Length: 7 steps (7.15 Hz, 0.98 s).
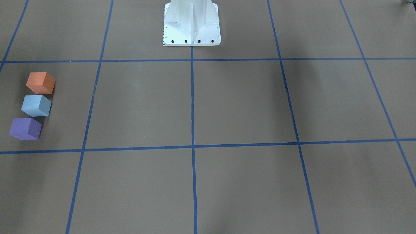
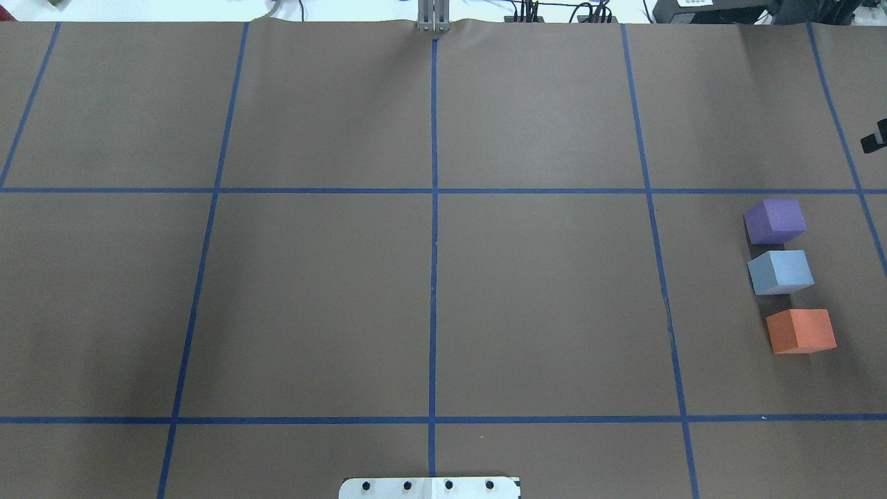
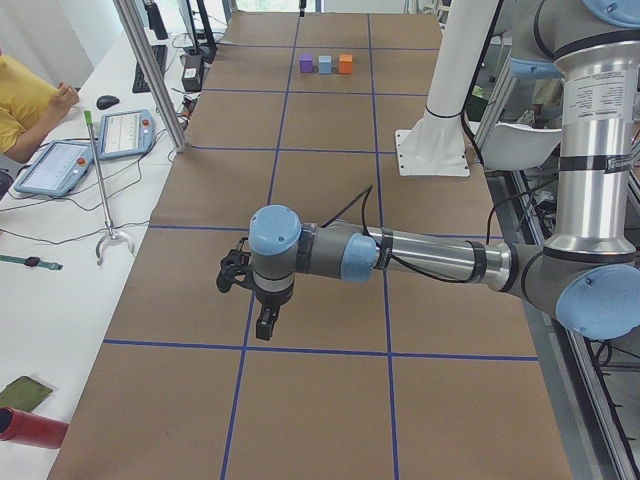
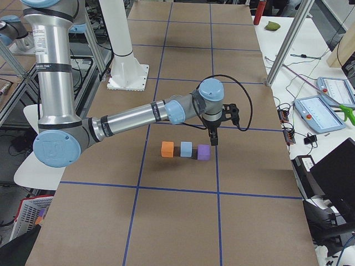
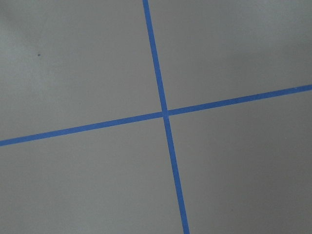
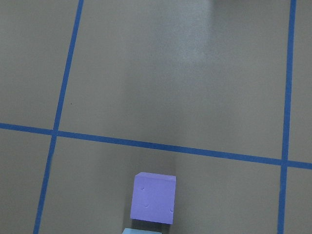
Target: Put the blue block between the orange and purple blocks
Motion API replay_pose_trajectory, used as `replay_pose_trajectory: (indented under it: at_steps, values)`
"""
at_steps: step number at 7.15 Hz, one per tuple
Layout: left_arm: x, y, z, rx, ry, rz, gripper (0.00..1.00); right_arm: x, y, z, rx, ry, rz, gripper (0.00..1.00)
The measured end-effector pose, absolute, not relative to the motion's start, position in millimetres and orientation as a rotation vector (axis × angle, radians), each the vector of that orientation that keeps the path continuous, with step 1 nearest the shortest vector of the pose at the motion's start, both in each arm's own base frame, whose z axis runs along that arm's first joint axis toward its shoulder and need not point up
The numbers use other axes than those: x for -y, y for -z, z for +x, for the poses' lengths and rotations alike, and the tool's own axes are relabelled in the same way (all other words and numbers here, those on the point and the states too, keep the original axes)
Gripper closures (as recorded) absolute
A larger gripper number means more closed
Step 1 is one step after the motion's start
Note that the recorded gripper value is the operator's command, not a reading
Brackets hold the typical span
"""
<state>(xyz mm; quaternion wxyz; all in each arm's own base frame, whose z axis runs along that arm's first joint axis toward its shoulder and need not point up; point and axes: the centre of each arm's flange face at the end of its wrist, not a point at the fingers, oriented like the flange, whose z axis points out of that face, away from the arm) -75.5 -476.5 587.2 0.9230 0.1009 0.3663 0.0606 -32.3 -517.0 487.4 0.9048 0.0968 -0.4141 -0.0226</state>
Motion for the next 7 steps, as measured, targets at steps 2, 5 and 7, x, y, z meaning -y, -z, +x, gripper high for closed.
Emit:
replay_pose_trajectory:
  at_steps: [2,5,7]
  values:
    - [474.1,-566.8,-75.3,-0.753,-0.142,0.248,0.0,510.1,-488.7,-31.5,0.868,0.041,0.192,0.0]
    - [473.6,-560.1,-74.2,-0.753,-0.151,0.264,0.0,507.3,-482.2,-30.6,0.868,0.045,0.206,0.0]
    - [473.8,-563.8,-73.6,-0.754,-0.15,0.259,0.0,507.5,-475.4,-31.1,0.868,0.05,0.219,0.0]
